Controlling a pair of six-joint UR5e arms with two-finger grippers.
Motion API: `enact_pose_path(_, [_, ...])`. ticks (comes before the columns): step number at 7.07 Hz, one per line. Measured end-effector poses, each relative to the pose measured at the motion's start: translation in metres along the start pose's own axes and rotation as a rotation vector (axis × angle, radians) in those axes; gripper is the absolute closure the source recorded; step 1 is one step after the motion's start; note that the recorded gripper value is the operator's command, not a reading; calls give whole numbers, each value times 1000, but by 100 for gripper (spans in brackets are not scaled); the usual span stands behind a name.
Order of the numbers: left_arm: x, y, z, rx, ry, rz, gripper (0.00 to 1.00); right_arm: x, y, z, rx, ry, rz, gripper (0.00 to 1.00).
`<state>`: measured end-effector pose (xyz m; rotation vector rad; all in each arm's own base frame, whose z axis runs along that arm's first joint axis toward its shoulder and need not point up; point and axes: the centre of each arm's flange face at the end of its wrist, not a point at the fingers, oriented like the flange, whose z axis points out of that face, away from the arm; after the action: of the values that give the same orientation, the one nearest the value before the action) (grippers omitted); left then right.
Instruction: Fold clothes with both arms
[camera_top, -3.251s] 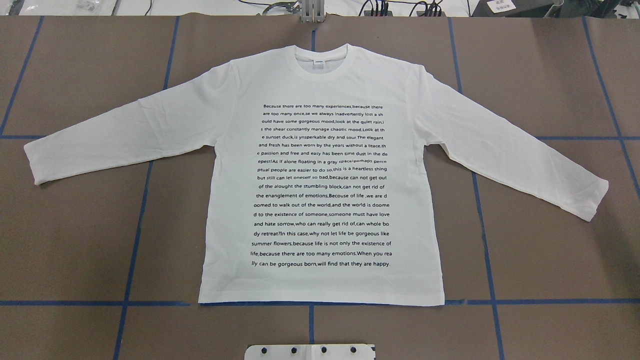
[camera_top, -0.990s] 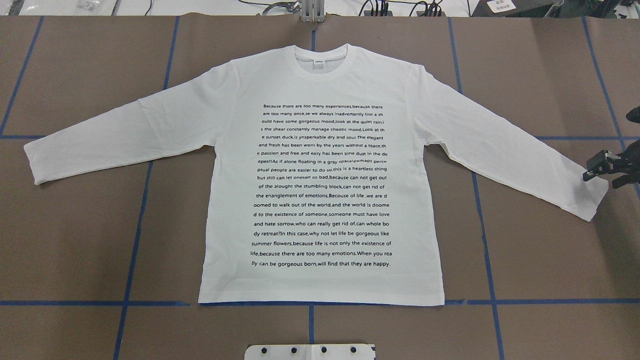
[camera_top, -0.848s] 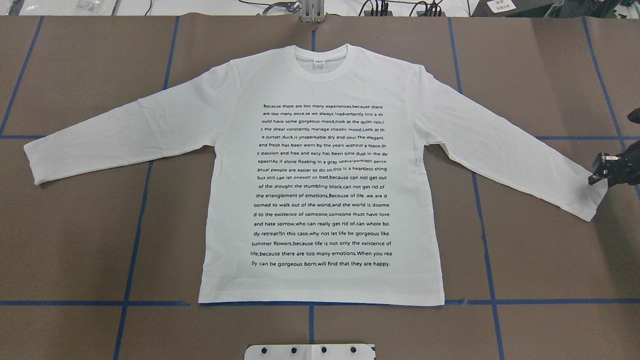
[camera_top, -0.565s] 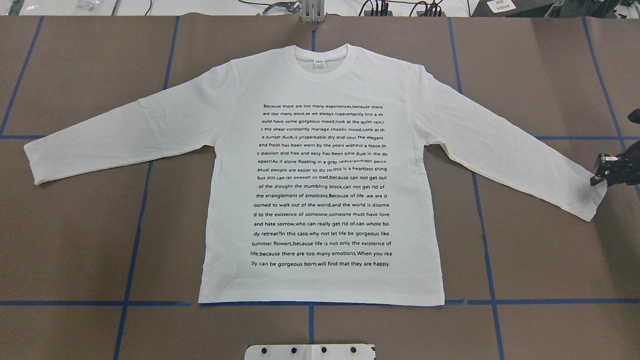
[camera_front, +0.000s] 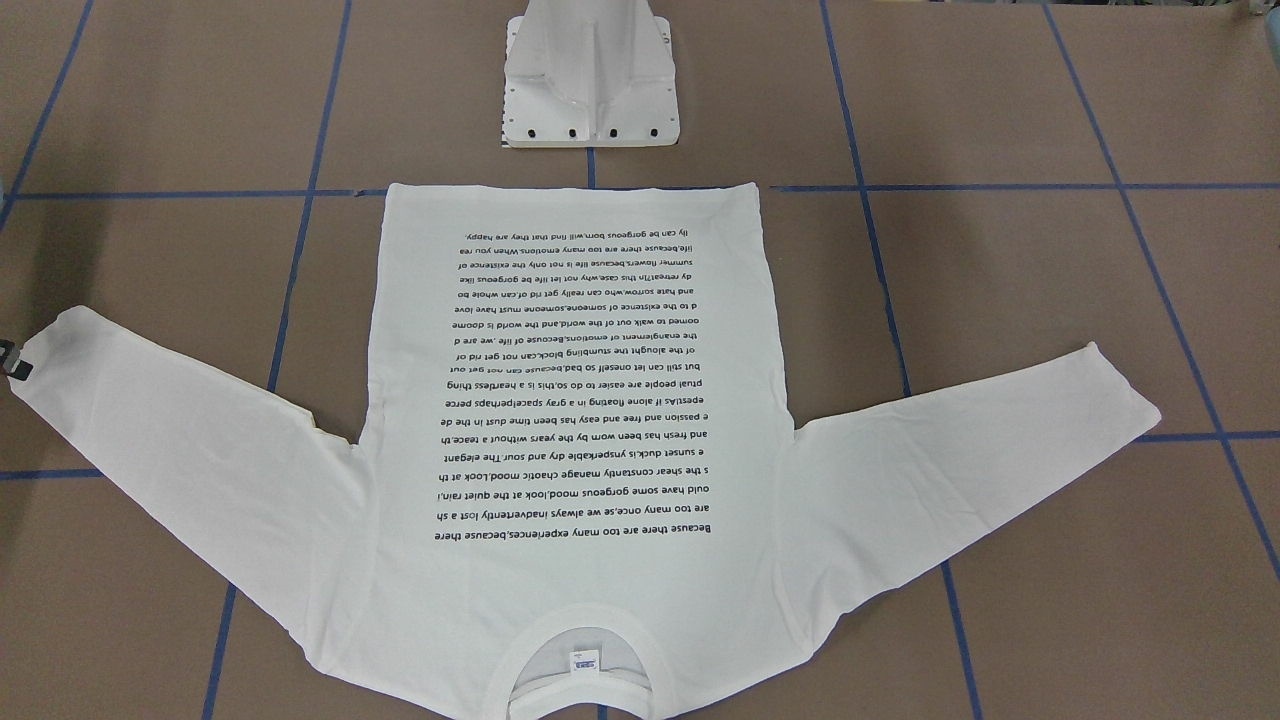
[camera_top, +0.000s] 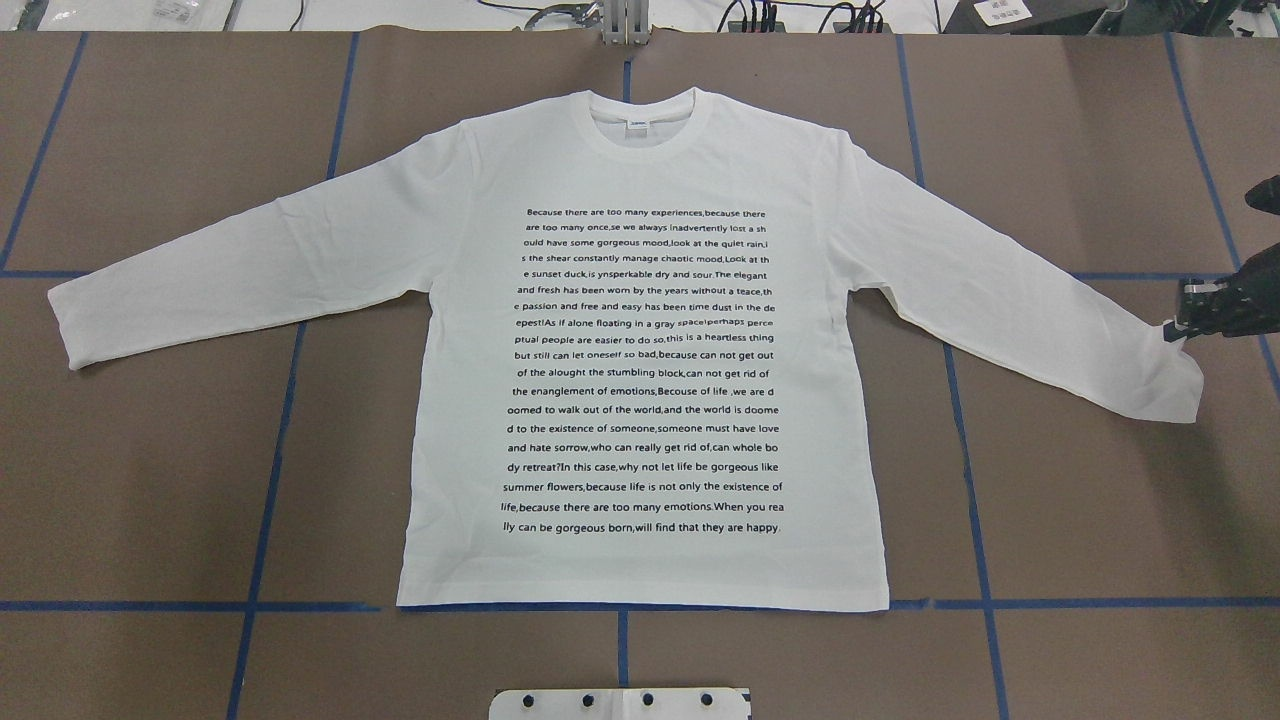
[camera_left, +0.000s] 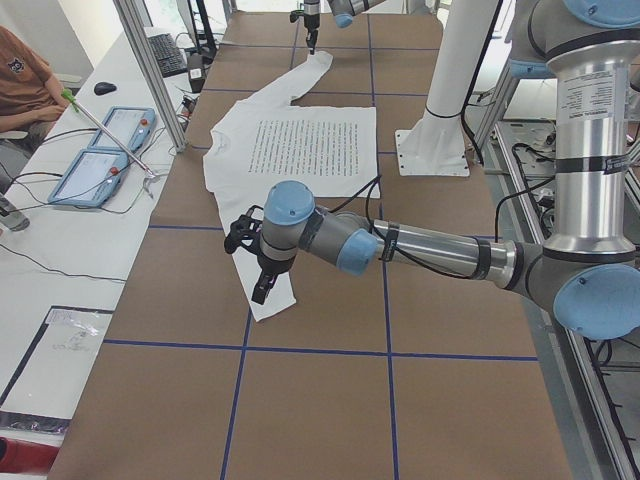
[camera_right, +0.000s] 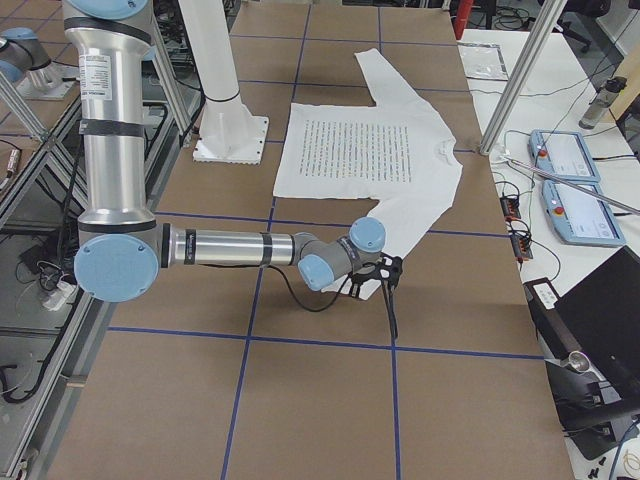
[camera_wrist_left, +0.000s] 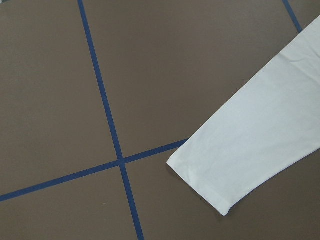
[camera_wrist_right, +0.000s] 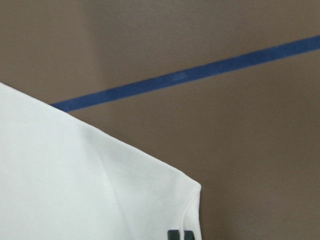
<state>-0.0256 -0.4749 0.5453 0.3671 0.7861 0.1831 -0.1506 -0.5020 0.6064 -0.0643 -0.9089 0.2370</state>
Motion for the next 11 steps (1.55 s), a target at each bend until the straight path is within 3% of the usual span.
enact_pose_path(4, [4,-3,-4,9,0,10,0,-254,-24,-40,22,-183,170,100])
enact_pose_path(7, [5,-3,-5,12,0,14,1,-432,-19,-93,59,-236,244,100])
enact_pose_path(9, [5,-2,-5,13,3,16,1,-543,20,-78,104,-263,249,100])
enact_pose_path(11, [7,-2,-6,15,6,18,0,-643,61,-26,143,-304,193,100])
